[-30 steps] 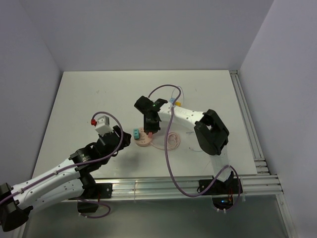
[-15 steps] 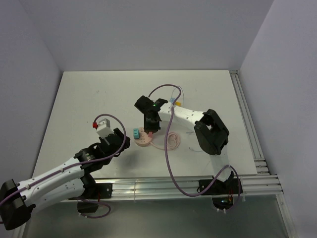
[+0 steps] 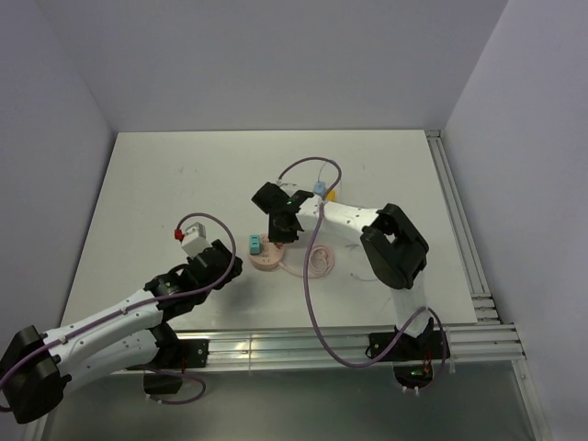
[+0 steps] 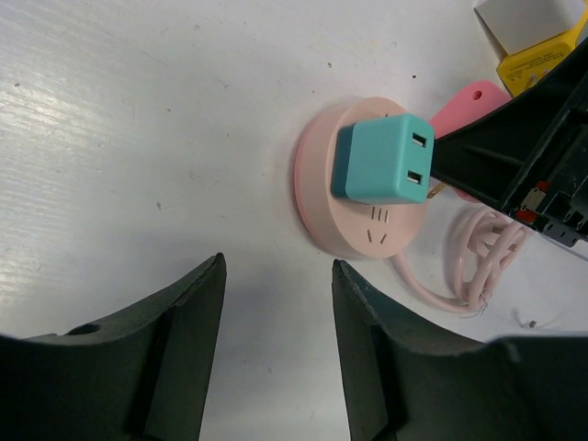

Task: Insert the plug

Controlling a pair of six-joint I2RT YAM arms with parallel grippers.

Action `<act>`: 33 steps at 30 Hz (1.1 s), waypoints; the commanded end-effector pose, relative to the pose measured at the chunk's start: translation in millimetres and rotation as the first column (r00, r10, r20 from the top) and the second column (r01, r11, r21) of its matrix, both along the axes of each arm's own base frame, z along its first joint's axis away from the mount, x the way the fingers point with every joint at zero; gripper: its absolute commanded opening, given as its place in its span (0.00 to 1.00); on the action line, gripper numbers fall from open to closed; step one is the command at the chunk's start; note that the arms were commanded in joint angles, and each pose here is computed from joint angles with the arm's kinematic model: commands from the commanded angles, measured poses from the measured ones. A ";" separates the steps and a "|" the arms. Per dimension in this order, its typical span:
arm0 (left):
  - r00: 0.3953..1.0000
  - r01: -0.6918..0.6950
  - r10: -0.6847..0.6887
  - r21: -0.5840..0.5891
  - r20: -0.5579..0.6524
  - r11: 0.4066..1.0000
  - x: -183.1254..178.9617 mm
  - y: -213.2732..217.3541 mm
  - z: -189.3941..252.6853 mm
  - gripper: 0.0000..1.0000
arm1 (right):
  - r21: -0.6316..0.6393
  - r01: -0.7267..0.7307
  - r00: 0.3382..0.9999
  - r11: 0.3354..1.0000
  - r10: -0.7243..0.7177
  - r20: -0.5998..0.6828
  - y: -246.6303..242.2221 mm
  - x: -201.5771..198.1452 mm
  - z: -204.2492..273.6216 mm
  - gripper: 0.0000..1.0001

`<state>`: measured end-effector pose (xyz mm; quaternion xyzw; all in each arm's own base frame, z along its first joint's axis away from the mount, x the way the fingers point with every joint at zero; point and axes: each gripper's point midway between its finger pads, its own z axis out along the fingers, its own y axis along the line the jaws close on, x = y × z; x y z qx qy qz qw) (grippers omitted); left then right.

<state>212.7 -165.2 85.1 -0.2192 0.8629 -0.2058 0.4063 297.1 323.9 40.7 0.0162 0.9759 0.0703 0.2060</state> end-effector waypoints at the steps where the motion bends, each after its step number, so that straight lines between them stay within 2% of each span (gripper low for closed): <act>1: 1.000 0.009 -0.008 -0.041 0.013 0.999 3.9 -7.6 4.8 0.54 | -0.181 0.007 0.997 0.983 -0.022 -0.077 -44.9 -23.3 -45.8 0.00; 5: 0.999 0.044 -0.043 -0.037 0.031 0.998 4.5 -11.4 14.5 0.54 | -0.137 0.014 1.000 0.990 -0.012 0.013 -41.4 -11.2 -19.3 0.00; 10: 0.989 0.102 -0.095 -0.055 0.110 0.993 3.8 -13.6 43.2 0.51 | 0.000 -0.029 0.993 1.000 0.028 0.112 -20.5 1.2 45.6 0.00; 14: 0.962 0.209 -0.190 -0.078 0.197 0.975 -1.3 -24.1 68.4 0.47 | 0.167 -0.176 0.974 0.970 0.147 0.174 -0.6 -12.3 86.1 0.00; 16: 0.948 0.250 -0.224 -0.095 0.226 0.964 -4.8 -28.5 79.2 0.47 | 0.247 -0.302 0.941 0.921 0.245 0.234 4.8 -29.6 104.0 0.00; 17: 0.936 0.276 -0.240 -0.114 0.258 0.954 -6.7 -31.6 91.0 0.48 | 0.270 -0.385 0.905 0.883 0.305 0.296 3.4 -38.6 122.6 0.00; 19: 0.896 0.362 -0.306 -0.131 0.323 0.923 -13.2 -41.9 111.5 0.49 | 0.360 -0.528 0.843 0.769 0.424 0.332 10.9 -69.5 124.3 0.00; 20: 0.880 0.389 -0.322 -0.138 0.350 0.911 -15.1 -45.5 122.3 0.49 | 0.375 -0.600 0.792 0.707 0.459 0.402 9.1 -82.2 143.3 0.00; 21: 0.848 0.452 -0.377 -0.137 0.373 0.881 -22.3 -52.7 129.5 0.49 | 0.437 -0.671 0.741 0.599 0.531 0.411 12.2 -109.4 140.9 0.00; 24: 0.767 0.564 -0.445 -0.154 0.462 0.811 -34.9 -67.8 155.4 0.52 | 0.488 -0.759 0.643 0.430 0.613 0.459 4.7 -149.8 149.6 0.00; 25: 0.717 0.632 -0.504 -0.145 0.481 0.761 -45.6 -75.9 157.3 0.53 | 0.526 -0.781 0.595 0.337 0.657 0.463 3.9 -169.2 154.3 0.00; 27: 0.644 0.703 -0.528 -0.155 0.554 0.694 -56.1 -85.6 175.0 0.53 | 0.539 -0.793 0.564 0.284 0.677 0.473 -1.4 -182.4 153.7 0.00; 28: 0.593 0.757 -0.568 -0.157 0.570 0.634 -68.5 -91.7 174.2 0.53 | 0.552 -0.799 0.539 0.238 0.692 0.480 -2.9 -191.2 156.4 0.00; 33: 0.504 0.839 -0.599 -0.190 0.622 0.509 -87.2 -105.6 187.2 0.52 | 0.522 -0.832 0.496 0.187 0.671 0.551 -11.0 -201.1 169.9 0.00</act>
